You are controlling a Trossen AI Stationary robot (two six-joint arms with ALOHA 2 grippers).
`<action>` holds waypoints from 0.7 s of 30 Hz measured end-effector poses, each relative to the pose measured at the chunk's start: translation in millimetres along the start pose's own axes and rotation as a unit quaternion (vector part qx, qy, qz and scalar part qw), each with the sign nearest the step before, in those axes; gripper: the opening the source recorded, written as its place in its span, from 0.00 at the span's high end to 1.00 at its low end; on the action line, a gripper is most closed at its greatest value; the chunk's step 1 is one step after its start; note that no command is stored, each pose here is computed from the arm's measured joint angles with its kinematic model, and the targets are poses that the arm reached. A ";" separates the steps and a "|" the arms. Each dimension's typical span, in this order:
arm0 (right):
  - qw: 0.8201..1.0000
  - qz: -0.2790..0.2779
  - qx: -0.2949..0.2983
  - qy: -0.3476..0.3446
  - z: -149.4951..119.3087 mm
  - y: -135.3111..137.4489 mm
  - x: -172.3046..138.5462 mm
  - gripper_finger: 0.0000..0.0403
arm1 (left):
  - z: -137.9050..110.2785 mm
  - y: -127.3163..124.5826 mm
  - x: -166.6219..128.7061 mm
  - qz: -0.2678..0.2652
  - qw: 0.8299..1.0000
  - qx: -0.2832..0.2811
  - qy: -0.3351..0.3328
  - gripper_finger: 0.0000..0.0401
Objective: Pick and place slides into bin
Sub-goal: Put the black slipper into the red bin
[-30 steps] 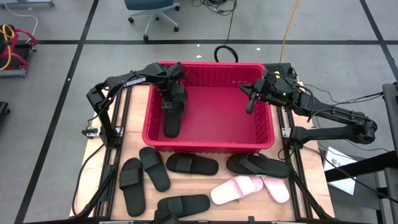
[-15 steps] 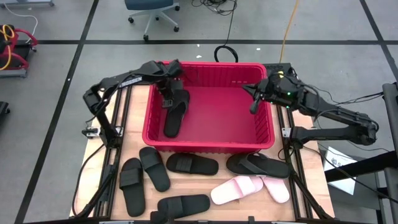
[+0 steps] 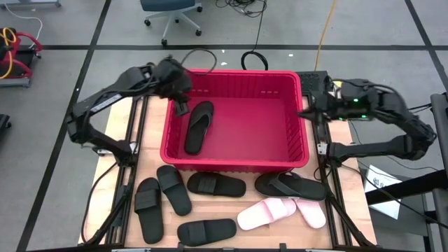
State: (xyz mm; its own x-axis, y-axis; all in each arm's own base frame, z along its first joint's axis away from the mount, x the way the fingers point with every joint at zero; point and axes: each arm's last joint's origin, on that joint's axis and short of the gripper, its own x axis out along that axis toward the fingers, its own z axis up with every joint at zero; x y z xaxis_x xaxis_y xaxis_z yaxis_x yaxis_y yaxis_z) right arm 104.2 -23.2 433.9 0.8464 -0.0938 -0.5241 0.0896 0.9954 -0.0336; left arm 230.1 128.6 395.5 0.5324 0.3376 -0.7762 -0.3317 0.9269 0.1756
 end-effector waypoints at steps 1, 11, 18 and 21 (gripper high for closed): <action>0.999 0.032 -0.003 0.007 -0.5 3.7 -5.1 1.00 | -0.3 -3.7 -7.4 0.003 1.000 -0.006 -0.011 0.67; 0.948 0.272 0.128 0.105 -12.0 29.3 -27.1 1.00 | -2.6 -30.5 -59.9 -0.017 0.992 0.000 -0.123 0.67; 0.886 0.322 0.258 0.210 -19.8 39.6 -34.2 1.00 | -10.7 -39.3 -80.7 -0.030 0.988 0.023 -0.149 0.67; 0.868 0.324 0.290 0.241 -20.8 43.1 -34.9 1.00 | -12.9 -42.5 -86.6 -0.036 0.986 0.036 -0.158 0.67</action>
State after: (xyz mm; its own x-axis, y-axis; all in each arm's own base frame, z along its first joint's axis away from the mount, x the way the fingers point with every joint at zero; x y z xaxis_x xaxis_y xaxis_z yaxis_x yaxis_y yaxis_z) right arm 67.6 23.3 433.0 0.5123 0.6397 -0.5730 0.0437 0.6470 0.7613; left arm 188.0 57.8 447.5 0.7725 0.2948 -0.5625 -0.2345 0.9556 0.1787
